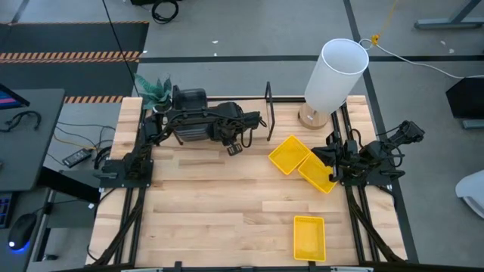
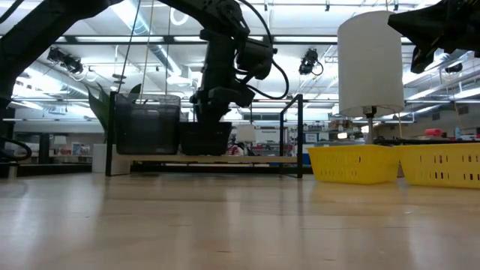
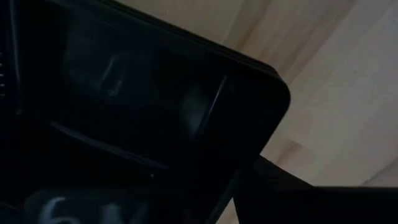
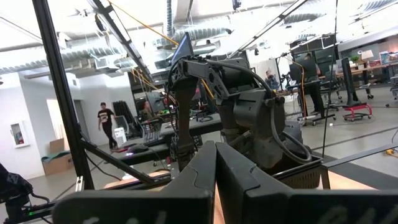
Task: Stack baskets on shelf by color
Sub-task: Put the black stacked baskets on the shelf
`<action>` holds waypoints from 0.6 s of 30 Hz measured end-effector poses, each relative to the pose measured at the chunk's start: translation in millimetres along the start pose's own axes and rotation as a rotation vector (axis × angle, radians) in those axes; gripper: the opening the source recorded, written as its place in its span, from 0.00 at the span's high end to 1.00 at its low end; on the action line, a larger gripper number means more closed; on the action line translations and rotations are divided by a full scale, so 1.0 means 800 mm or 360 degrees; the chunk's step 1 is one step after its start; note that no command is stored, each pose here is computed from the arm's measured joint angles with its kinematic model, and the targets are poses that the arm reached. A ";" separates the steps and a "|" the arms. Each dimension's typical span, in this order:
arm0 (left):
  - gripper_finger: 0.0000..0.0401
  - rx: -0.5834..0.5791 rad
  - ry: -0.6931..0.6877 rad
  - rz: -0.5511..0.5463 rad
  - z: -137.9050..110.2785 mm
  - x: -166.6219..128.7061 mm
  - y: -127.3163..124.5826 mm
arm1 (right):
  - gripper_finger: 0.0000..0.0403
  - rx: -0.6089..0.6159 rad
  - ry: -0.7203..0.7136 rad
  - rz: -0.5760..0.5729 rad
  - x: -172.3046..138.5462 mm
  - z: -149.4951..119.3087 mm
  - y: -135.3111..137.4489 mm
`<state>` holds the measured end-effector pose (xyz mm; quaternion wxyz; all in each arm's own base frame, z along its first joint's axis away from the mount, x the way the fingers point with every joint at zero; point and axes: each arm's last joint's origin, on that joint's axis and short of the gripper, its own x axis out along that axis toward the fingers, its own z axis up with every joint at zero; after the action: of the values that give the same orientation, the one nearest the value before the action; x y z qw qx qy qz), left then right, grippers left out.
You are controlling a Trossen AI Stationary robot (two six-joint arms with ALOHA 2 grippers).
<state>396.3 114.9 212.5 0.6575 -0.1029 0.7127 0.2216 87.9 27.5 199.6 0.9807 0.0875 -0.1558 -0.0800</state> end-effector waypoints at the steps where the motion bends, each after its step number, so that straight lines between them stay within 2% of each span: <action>1: 0.85 -0.0006 -0.0003 0.0000 0.000 0.000 0.000 | 0.96 0.0000 0.0000 -0.0001 0.000 0.000 0.000; 9: 0.87 -0.0039 -0.0008 0.0001 0.001 0.000 0.000 | 0.96 0.0000 0.0001 -0.0001 0.000 0.000 0.000; 18: 0.81 -0.0032 0.0004 -0.0005 0.000 0.000 0.000 | 0.96 -0.0001 0.0000 0.0000 0.000 0.000 0.000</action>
<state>396.2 114.9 212.5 0.6560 -0.1110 0.7110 0.2275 87.9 27.4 199.6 0.9807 0.0873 -0.1557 -0.0800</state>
